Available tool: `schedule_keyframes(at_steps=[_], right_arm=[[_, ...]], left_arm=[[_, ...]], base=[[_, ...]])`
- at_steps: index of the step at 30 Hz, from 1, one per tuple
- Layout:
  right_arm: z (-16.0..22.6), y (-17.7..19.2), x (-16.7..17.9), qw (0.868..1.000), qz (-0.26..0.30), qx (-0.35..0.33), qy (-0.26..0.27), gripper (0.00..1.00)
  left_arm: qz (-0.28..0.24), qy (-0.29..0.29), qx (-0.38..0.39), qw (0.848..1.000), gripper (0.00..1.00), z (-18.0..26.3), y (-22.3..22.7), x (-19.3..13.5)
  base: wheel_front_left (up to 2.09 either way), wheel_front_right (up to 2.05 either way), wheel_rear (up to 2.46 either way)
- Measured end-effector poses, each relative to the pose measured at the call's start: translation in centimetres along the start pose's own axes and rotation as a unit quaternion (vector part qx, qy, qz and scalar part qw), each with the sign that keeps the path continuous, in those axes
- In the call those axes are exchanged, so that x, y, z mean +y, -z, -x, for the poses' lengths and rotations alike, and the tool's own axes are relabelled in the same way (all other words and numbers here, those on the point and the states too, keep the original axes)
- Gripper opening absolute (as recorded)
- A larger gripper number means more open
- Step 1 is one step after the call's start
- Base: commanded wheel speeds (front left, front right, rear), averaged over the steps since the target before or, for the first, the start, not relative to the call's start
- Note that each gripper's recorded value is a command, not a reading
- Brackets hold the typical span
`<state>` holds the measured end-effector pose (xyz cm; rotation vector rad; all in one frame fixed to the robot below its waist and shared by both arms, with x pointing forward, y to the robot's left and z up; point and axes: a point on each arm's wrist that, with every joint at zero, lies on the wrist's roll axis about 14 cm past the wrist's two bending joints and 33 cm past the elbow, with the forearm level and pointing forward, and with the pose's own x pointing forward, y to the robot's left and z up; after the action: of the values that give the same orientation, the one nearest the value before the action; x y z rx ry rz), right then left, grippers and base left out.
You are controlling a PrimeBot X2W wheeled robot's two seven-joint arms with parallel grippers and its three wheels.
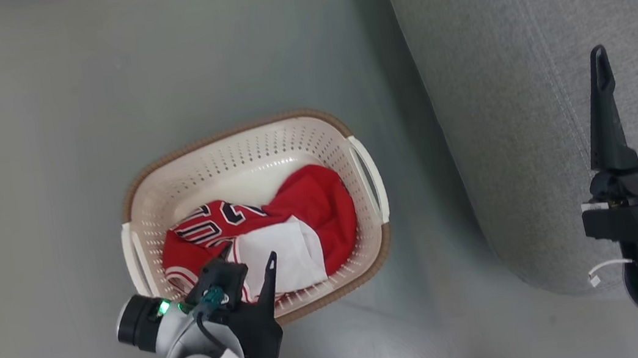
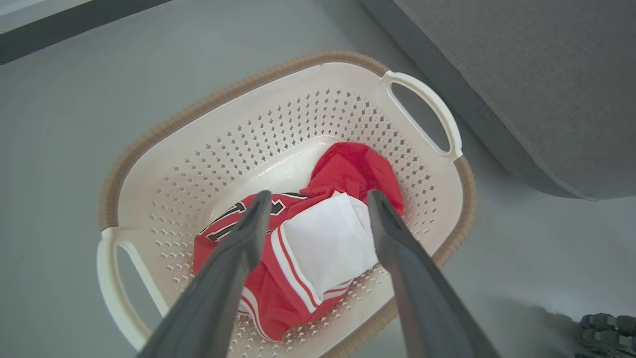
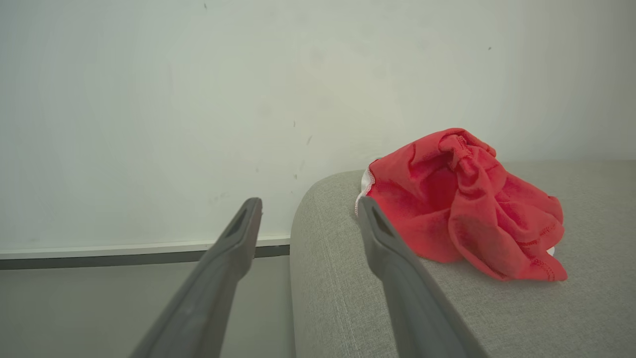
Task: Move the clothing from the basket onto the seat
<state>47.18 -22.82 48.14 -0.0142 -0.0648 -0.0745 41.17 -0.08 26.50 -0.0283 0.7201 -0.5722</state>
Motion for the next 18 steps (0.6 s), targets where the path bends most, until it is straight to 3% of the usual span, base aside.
schedule_keyframes(at_steps=[18], right_arm=[[-3.7,5.2,-0.1,1.000,0.014,0.025,0.000,1.00]], left_arm=[[-0.024,0.015,0.090,0.996,1.00,-7.2,5.4,2.8]], base=[[0.00,0.00,0.00]])
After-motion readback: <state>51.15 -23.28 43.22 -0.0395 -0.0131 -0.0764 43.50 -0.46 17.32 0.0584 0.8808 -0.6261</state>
